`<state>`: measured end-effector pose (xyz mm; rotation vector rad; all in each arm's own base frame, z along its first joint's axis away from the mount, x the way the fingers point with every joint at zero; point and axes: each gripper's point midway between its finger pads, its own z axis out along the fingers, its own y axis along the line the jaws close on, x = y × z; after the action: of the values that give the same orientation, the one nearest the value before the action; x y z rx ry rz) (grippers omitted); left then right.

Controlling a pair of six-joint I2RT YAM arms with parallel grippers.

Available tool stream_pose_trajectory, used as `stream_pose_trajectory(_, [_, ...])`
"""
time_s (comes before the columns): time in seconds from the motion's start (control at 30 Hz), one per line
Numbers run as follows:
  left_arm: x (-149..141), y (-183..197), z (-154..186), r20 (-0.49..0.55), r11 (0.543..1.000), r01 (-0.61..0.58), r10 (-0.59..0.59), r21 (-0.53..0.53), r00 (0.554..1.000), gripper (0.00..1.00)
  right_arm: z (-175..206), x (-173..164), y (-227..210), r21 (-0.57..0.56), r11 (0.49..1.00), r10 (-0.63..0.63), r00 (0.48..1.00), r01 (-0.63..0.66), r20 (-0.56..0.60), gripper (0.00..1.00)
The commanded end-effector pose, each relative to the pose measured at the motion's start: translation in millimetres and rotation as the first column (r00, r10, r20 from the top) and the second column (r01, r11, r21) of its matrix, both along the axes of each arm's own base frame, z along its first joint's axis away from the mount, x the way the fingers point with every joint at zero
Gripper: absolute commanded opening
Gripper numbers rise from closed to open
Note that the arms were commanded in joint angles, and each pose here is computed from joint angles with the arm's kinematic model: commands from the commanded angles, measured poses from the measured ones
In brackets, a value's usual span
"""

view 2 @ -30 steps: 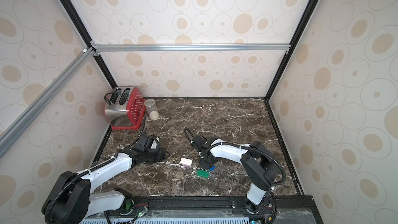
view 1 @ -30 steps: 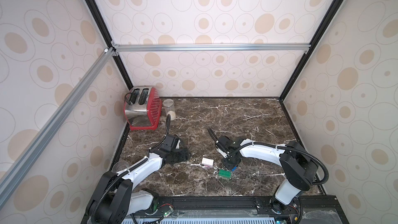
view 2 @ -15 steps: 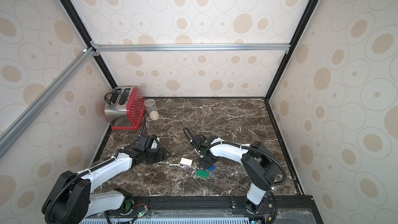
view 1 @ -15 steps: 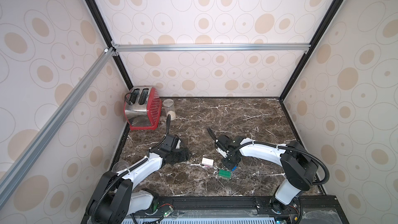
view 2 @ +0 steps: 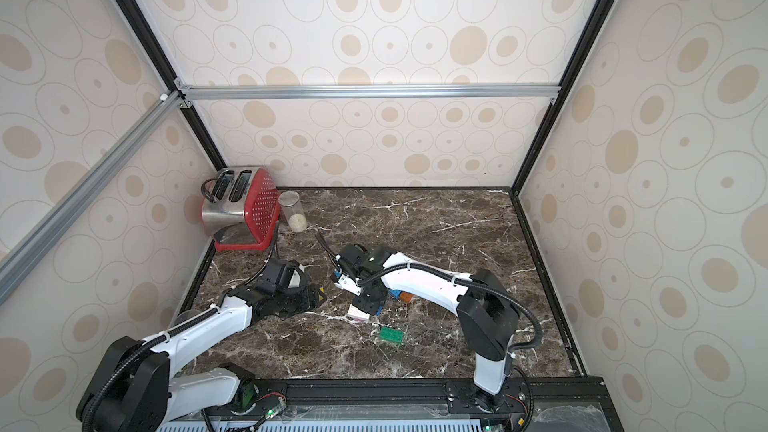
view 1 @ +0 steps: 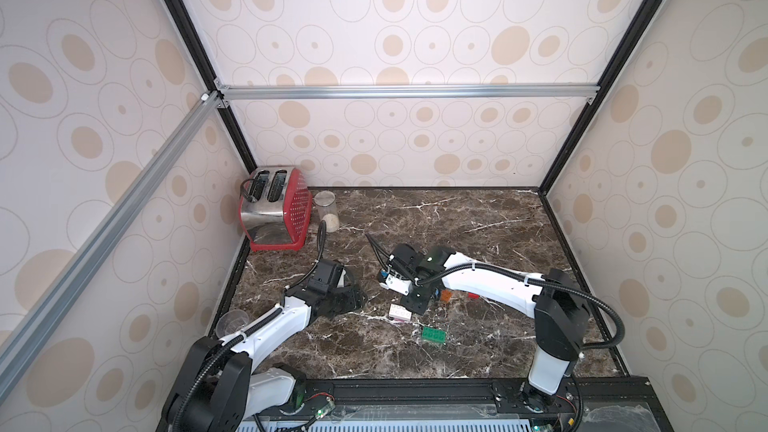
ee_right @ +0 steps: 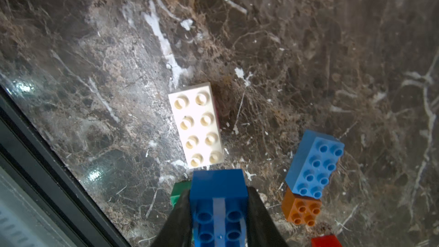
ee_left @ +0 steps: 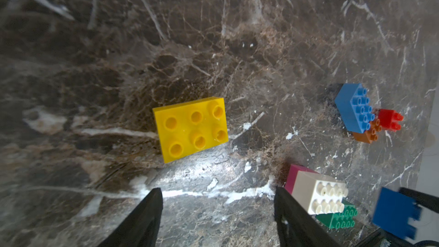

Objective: Assemble a heart with lego
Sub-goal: Assemble the lego brick with the lego brick.

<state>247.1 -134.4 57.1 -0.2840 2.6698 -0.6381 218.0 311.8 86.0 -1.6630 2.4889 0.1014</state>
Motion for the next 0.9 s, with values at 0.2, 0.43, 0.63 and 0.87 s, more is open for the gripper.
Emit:
stream_pose_trajectory(0.2, [-11.9, 29.4, -3.8, -0.012, 0.995, -0.09, 0.091, 0.032, 0.996, 0.74, -10.1, -8.9, 12.2, -0.073, 0.989, 0.127, 0.99, -0.132, -0.068, 0.24])
stream_pose_trajectory(0.43, [-9.8, 26.4, -5.2, -0.011, 0.996, -0.081, 0.082, 0.021, 0.997, 0.74, -13.8, -9.8, 10.5, -0.09, 0.987, 0.124, 0.989, -0.13, -0.075, 0.24])
stream_pose_trajectory(0.63, [-8.7, 23.2, -5.5, -0.013, 0.997, -0.072, 0.072, 0.006, 0.997, 0.74, -16.4, -7.2, 9.9, -0.101, 0.989, 0.099, 0.993, -0.105, -0.064, 0.24])
stream_pose_trajectory(0.87, [-8.8, 20.9, -6.0, -0.015, 0.998, -0.063, 0.063, -0.003, 0.998, 0.74, -22.3, -3.7, 7.8, -0.108, 0.99, 0.085, 0.995, -0.09, -0.042, 0.24])
